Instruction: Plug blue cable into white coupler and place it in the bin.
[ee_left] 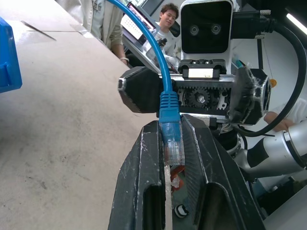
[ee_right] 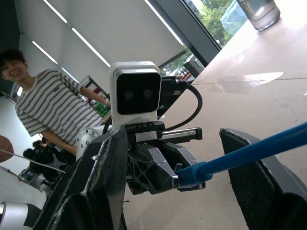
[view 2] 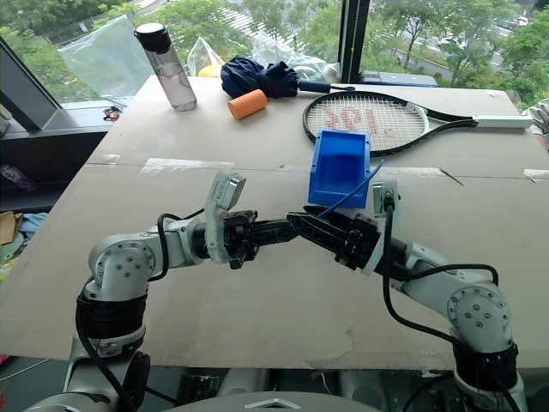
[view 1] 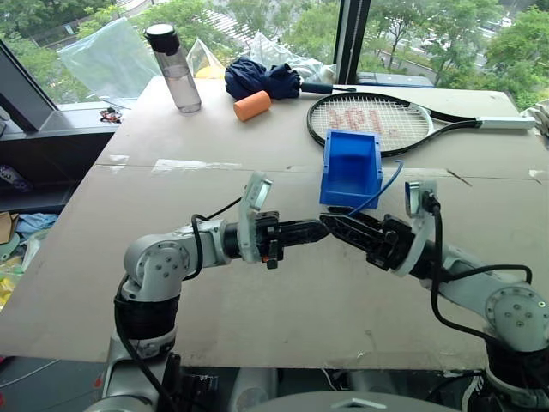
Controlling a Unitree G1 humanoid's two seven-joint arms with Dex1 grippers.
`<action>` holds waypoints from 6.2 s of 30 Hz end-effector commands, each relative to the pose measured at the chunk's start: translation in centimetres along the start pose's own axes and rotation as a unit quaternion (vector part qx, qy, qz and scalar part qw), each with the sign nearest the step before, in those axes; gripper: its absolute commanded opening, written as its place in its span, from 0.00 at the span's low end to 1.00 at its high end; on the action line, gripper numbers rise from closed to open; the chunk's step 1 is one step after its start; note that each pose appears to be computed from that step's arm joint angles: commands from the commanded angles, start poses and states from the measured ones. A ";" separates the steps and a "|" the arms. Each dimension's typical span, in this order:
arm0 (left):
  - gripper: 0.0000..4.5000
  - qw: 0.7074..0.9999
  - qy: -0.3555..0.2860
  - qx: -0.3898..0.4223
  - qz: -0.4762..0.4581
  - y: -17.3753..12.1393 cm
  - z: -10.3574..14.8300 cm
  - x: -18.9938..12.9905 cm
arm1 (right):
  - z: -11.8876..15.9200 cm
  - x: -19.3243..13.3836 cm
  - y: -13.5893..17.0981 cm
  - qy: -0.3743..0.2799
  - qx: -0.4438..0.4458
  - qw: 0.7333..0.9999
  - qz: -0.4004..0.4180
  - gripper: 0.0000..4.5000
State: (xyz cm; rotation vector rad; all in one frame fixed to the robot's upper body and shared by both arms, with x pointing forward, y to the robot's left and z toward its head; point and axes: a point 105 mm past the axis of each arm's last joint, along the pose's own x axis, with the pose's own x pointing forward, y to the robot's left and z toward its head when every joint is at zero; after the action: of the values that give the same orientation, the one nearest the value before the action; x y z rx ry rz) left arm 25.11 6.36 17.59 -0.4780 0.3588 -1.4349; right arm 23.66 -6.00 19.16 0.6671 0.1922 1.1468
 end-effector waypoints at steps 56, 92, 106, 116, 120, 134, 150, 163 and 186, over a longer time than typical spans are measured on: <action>0.99 0.874 0.068 0.317 0.361 10.5 -3.2 -9.6 | 2.6 -1.8 -0.9 -0.049 -0.031 0.998 -0.013 0.00; 0.12 0.915 0.185 0.354 0.061 9.6 -3.2 -1.3 | 0.6 1.6 -3.9 0.117 -0.234 0.965 -0.004 0.00; 0.12 0.899 0.246 0.361 0.019 9.8 -3.8 -2.0 | -1.9 4.0 -6.1 0.179 -0.312 0.933 0.002 0.00; 0.12 0.896 0.257 0.362 0.025 10.0 -4.1 -2.2 | -3.7 4.2 -7.3 0.239 -0.329 0.913 0.027 0.00; 0.12 0.896 0.258 0.361 0.026 10.0 -4.1 -2.3 | -3.8 4.6 -7.3 0.238 -0.328 0.914 0.035 0.00; 0.12 0.895 0.256 0.365 0.029 10.1 -3.8 -2.4 | -6.0 4.1 -7.9 0.311 -0.346 0.882 0.072 0.00; 0.12 0.903 0.227 0.363 0.048 10.0 -3.9 -2.1 | -6.7 3.9 -10.0 0.335 -0.335 0.879 0.060 0.00; 0.96 0.938 -0.008 0.273 0.212 2.2 -1.0 -6.0 | 9.9 2.5 -7.1 0.114 -0.209 0.968 -0.073 0.00; 0.97 0.918 -0.045 0.287 0.271 -0.1 0.3 -5.4 | 13.8 -3.6 -7.5 0.064 -0.375 0.919 -0.106 0.99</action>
State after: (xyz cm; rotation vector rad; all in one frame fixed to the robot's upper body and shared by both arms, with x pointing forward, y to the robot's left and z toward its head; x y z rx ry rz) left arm 25.01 11.61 16.80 0.0303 -0.0007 -0.8903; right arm 38.10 -15.87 21.65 -0.0616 0.0900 0.9009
